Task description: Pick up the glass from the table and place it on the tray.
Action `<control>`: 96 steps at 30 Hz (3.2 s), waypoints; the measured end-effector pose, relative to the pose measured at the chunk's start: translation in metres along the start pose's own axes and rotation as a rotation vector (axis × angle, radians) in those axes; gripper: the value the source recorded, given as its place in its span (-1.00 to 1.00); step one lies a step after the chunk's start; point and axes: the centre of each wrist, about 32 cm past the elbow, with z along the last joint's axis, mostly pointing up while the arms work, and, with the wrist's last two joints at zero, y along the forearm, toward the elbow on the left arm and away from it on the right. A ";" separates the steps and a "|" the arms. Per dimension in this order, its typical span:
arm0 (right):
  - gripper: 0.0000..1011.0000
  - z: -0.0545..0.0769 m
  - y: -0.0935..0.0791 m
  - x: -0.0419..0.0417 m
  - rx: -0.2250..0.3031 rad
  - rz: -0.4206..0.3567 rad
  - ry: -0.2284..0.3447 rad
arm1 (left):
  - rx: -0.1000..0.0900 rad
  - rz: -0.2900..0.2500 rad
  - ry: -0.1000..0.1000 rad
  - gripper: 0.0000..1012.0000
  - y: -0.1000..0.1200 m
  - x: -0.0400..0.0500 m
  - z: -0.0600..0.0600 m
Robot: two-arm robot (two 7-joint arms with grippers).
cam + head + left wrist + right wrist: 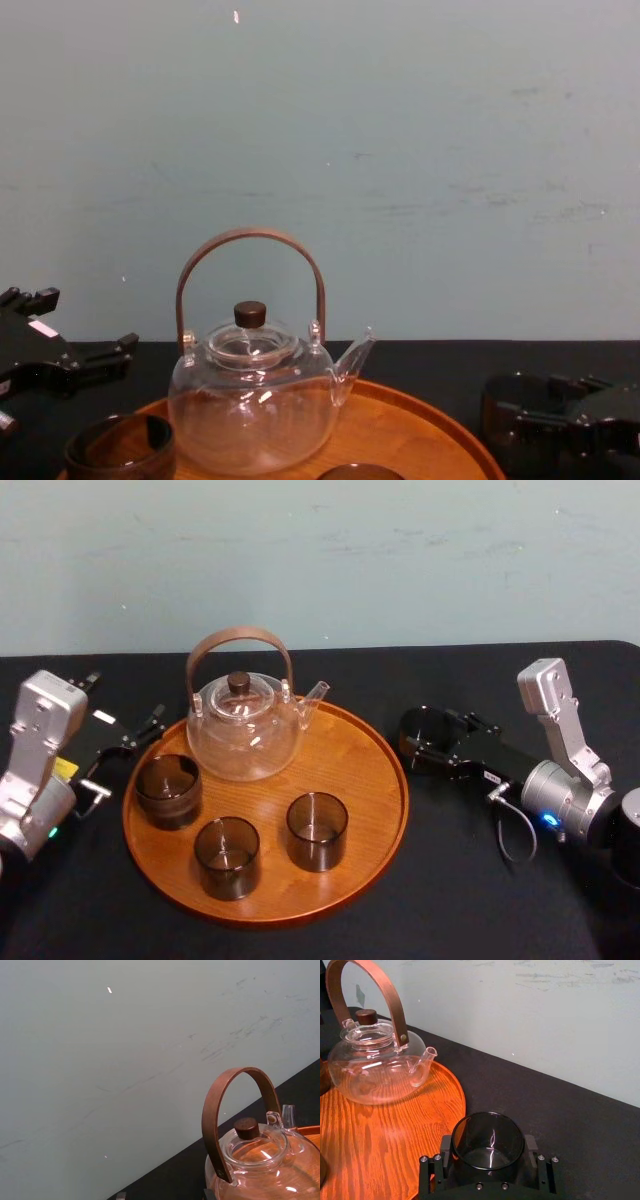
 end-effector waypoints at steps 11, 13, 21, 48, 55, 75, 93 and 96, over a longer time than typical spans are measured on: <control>0.75 0.000 0.000 0.0000 0.000 0.000 0.000 | 0.000 0.000 0.000 0.98 0.000 0.0000 0.000; 0.75 0.000 0.000 0.0000 0.000 0.000 0.000 | 0.000 0.000 0.000 0.98 0.000 0.0000 0.000; 0.75 0.000 -0.002 0.0011 0.014 0.010 0.006 | 0.000 0.000 0.000 0.98 0.000 0.0000 0.000; 0.75 0.020 0.001 -0.0187 0.071 0.102 -0.057 | 0.000 0.000 0.000 0.98 0.000 0.0000 0.000; 0.75 0.020 0.012 -0.0216 0.071 0.130 -0.053 | 0.000 0.000 0.000 0.98 0.000 0.0000 0.000; 0.74 0.015 0.034 -0.0258 0.064 0.174 -0.055 | 0.000 0.000 0.000 0.98 0.000 0.0000 0.000; 0.75 0.012 0.043 -0.0295 0.061 0.201 -0.059 | 0.000 0.000 0.000 0.98 0.000 0.0000 0.000; 0.74 0.012 0.042 -0.0295 0.061 0.201 -0.059 | 0.000 0.000 0.000 0.98 0.000 0.0000 0.000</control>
